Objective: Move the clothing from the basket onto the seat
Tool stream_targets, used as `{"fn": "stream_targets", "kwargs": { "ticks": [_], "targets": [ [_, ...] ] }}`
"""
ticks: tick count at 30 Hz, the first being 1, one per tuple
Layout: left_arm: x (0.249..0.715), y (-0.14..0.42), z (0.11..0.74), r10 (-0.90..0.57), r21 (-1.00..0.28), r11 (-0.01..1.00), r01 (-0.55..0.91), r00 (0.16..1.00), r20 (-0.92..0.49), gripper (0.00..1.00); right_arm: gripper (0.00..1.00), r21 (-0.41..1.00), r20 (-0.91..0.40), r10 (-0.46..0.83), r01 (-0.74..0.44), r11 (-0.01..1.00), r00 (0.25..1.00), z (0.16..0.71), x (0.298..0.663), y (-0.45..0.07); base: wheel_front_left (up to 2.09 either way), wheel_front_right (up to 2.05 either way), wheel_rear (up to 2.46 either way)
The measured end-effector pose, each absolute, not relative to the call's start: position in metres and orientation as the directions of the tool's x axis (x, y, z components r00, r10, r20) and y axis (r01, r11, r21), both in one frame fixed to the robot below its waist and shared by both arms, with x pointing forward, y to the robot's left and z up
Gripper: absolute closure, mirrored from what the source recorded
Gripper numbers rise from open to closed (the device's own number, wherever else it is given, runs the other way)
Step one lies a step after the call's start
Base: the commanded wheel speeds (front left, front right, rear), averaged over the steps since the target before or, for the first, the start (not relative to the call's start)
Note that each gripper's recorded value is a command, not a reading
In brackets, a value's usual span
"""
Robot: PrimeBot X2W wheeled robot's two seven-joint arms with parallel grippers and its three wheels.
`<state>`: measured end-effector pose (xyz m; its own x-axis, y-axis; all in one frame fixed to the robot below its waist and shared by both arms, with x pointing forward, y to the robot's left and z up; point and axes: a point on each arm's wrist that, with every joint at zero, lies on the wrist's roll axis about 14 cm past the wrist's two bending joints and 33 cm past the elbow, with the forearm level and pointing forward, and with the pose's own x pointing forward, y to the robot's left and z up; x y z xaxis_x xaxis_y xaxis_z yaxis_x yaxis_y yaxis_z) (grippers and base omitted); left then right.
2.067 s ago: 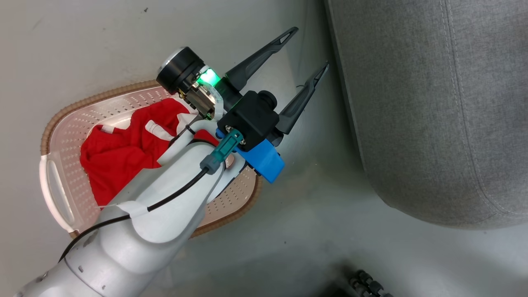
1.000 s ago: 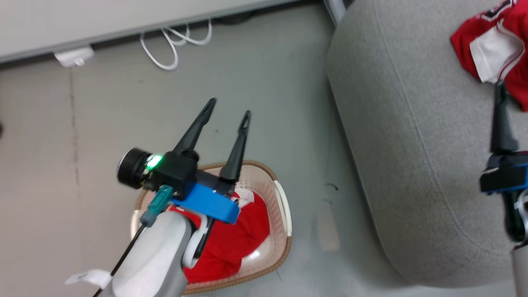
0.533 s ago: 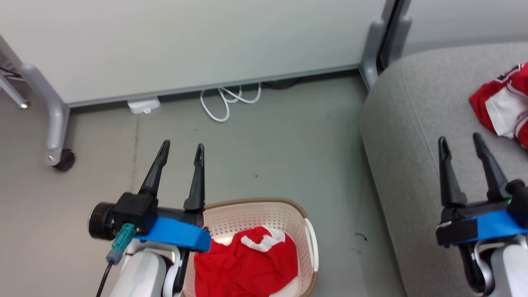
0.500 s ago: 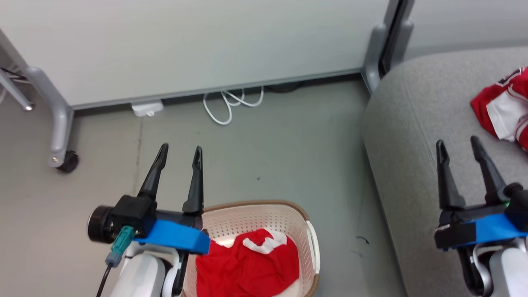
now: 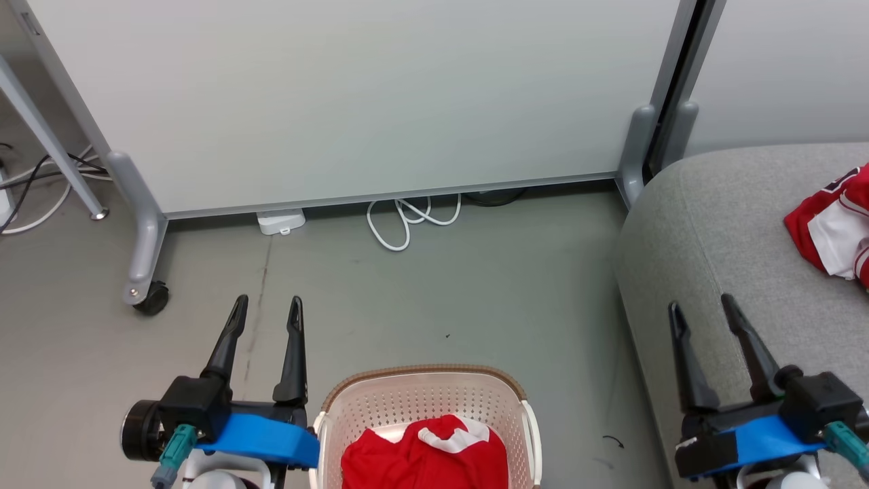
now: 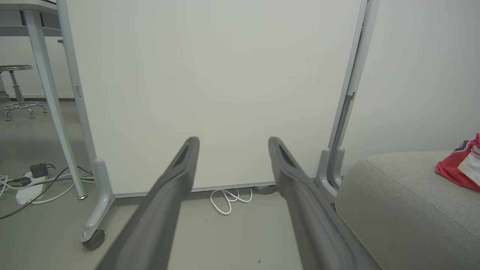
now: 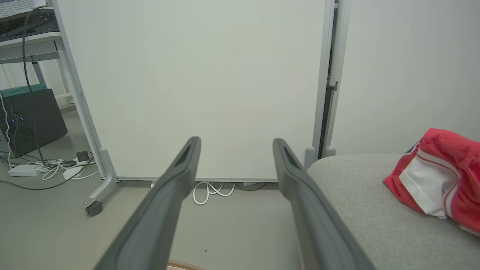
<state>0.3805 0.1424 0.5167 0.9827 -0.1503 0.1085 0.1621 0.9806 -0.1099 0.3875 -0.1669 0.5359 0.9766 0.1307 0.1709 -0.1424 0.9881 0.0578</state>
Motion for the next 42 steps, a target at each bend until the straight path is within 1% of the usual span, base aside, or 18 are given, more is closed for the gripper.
{"fn": "stream_targets", "kwargs": {
  "ticks": [12, 28, 34, 38, 42],
  "targets": [
    [0.363, 0.151, 0.51, -0.132, -0.098, 0.985, 0.141, 0.987, 0.093, 0.0, 0.0, 0.065, 0.158, 0.152, -0.164, 0.984, 0.976, 0.53, 0.372, -0.153, 0.0, 0.0, 0.0],
    [0.365, 0.149, 0.507, -0.142, -0.089, 0.985, 0.149, 0.986, 0.084, 0.0, 0.0, 0.072, 0.143, 0.153, -0.164, 0.984, 0.978, 0.525, 0.37, -0.151, 0.0, 0.0, 0.0],
    [0.382, 0.123, 0.506, -0.236, -0.061, 0.969, 0.24, 0.969, 0.072, 0.0, 0.0, 0.063, 0.139, 0.15, -0.16, 0.985, 0.979, 0.524, 0.376, -0.154, 0.0, 0.0, 0.0],
    [0.402, 0.095, 0.499, -0.336, -0.032, 0.941, 0.338, 0.941, 0.044, 0.0, 0.0, 0.041, 0.159, 0.151, -0.159, 0.986, 0.976, 0.531, 0.391, -0.159, 0.0, 0.0, 0.0],
    [0.421, 0.062, 0.48, -0.455, -0.01, 0.891, 0.455, 0.89, -0.022, 0.0, 0.0, 0.011, 0.172, 0.152, -0.157, 0.988, 0.973, 0.535, 0.411, -0.167, 0.0, 0.0, 0.0]
  ]
}}
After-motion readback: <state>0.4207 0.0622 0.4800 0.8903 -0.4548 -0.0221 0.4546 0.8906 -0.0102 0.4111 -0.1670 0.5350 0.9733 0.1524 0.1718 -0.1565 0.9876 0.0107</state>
